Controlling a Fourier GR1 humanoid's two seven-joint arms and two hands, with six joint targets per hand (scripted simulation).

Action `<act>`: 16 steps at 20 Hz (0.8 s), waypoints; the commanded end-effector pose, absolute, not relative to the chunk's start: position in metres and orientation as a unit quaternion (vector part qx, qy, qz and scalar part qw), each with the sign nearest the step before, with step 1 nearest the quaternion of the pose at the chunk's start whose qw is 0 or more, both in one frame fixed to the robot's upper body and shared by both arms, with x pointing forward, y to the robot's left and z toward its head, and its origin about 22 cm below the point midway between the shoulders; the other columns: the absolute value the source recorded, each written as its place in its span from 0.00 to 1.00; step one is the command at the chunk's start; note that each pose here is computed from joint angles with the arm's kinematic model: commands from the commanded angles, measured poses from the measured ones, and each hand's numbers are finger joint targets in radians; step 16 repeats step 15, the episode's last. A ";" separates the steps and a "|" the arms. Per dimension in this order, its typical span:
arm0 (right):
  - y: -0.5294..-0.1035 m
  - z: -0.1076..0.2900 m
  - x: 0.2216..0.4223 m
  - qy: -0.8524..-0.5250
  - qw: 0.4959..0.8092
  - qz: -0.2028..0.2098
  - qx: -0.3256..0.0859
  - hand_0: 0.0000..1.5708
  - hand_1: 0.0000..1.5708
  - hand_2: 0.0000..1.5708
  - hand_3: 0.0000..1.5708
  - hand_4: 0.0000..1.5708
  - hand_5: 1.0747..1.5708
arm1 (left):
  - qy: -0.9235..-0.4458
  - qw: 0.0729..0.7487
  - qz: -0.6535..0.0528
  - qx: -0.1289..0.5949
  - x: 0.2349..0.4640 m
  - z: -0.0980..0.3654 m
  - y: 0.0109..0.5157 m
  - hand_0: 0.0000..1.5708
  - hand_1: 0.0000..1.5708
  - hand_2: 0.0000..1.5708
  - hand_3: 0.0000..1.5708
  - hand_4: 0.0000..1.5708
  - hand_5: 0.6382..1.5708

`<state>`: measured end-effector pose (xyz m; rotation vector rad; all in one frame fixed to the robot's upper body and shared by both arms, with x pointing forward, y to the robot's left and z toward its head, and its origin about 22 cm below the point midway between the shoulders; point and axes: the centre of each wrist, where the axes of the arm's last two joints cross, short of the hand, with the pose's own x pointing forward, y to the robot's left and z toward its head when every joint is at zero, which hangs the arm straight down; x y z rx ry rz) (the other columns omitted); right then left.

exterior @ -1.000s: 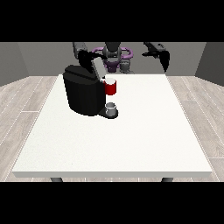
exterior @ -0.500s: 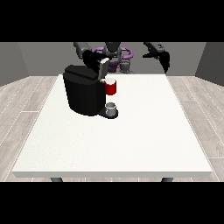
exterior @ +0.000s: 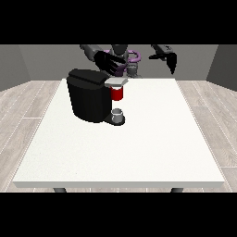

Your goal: Insert the coffee pod into the coffee machine and close the lid

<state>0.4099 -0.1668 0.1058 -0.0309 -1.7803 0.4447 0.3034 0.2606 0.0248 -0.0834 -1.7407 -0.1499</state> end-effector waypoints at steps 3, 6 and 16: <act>-0.144 0.112 0.411 -0.784 0.589 0.193 0.010 0.00 0.00 0.00 0.00 0.08 1.00 | -0.780 0.619 -0.073 -0.060 0.302 0.025 0.244 0.00 0.00 0.00 0.00 0.13 1.00; -0.117 0.098 0.391 -0.777 0.587 0.218 0.066 0.00 0.00 0.00 0.00 0.08 1.00 | -0.765 0.642 -0.033 -0.038 0.303 0.009 0.251 0.00 0.00 0.00 0.00 0.12 1.00; -0.150 0.005 0.325 -0.745 0.642 0.124 0.134 0.00 0.00 0.00 0.00 0.10 1.00 | -0.732 0.681 -0.010 0.007 0.262 -0.037 0.283 0.00 0.00 0.00 0.00 0.12 1.00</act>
